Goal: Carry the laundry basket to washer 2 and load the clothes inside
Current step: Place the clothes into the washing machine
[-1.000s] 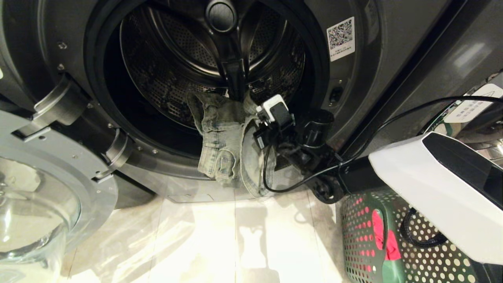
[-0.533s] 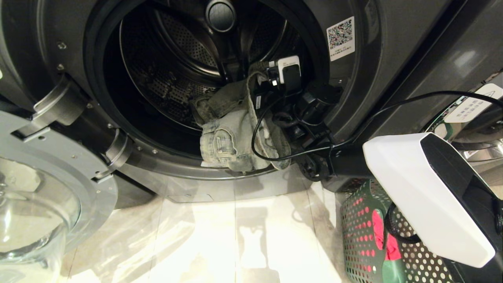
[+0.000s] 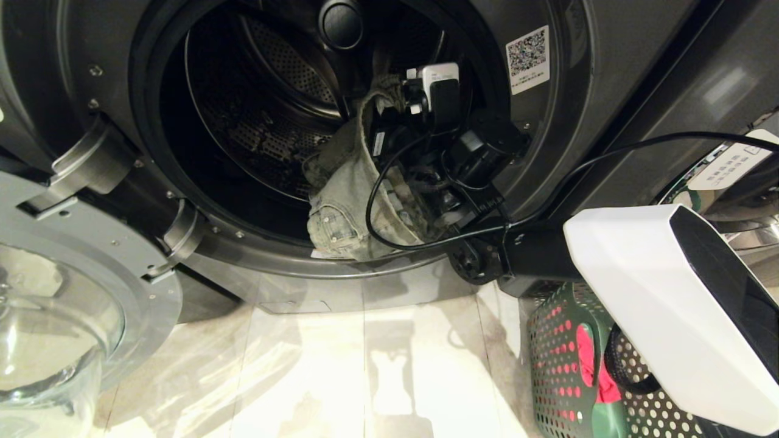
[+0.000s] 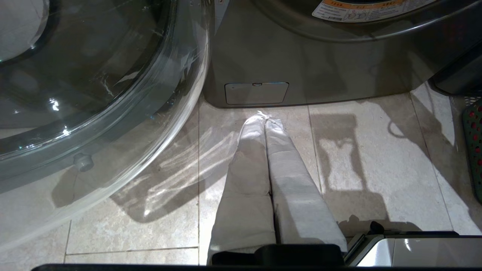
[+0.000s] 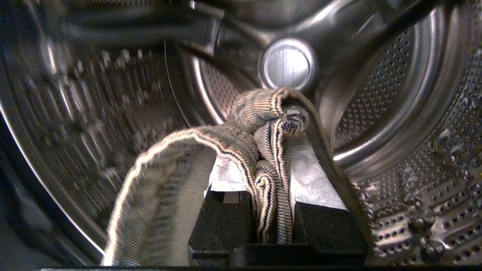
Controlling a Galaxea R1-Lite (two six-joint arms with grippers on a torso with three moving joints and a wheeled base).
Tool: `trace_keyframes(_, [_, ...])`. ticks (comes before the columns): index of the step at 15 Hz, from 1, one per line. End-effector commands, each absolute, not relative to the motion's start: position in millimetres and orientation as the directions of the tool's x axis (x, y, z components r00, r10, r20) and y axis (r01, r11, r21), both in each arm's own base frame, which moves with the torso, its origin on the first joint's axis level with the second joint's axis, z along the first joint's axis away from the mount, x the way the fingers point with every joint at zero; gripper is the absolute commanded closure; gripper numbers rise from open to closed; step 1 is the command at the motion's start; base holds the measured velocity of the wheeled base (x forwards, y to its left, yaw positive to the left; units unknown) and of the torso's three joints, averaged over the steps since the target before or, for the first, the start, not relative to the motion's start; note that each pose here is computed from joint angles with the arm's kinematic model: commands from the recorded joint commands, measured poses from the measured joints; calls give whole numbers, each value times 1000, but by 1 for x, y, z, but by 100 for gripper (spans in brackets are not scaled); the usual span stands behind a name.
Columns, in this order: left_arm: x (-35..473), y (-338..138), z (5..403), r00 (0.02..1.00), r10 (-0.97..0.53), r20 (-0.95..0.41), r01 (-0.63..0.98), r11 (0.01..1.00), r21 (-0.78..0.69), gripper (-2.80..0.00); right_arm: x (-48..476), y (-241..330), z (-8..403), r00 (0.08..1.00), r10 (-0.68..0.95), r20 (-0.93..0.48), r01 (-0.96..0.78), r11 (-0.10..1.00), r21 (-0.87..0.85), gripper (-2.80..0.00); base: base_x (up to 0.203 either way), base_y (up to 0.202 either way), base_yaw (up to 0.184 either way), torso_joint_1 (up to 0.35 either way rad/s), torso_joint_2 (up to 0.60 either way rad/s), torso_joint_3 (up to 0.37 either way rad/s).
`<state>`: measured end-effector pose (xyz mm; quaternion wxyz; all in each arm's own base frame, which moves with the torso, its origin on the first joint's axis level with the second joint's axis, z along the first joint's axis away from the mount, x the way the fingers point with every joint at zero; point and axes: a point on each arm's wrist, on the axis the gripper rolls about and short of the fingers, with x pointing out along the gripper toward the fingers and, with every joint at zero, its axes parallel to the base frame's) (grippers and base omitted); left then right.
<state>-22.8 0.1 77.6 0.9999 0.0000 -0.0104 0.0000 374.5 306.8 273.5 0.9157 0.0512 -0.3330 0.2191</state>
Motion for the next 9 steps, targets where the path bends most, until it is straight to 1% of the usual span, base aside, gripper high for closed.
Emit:
trace_keyframes(1, [-22,0,76,1000,0,14,0,1000,0,0,364,307,286,662,363,656,-448,893,-42,0,0,0,0,0,0,0])
trace_keyframes(6, [-22,0,76,1000,1,14,-1,1000,0,0,360,302,297,651,353,672,-456,889,-25,0,0,0,0,0,0,0])
trace_keyframes(9, [-22,0,76,1000,2,14,-2,1000,0,0,370,309,276,682,375,628,-457,889,-34,0,0,0,0,0,0,0])
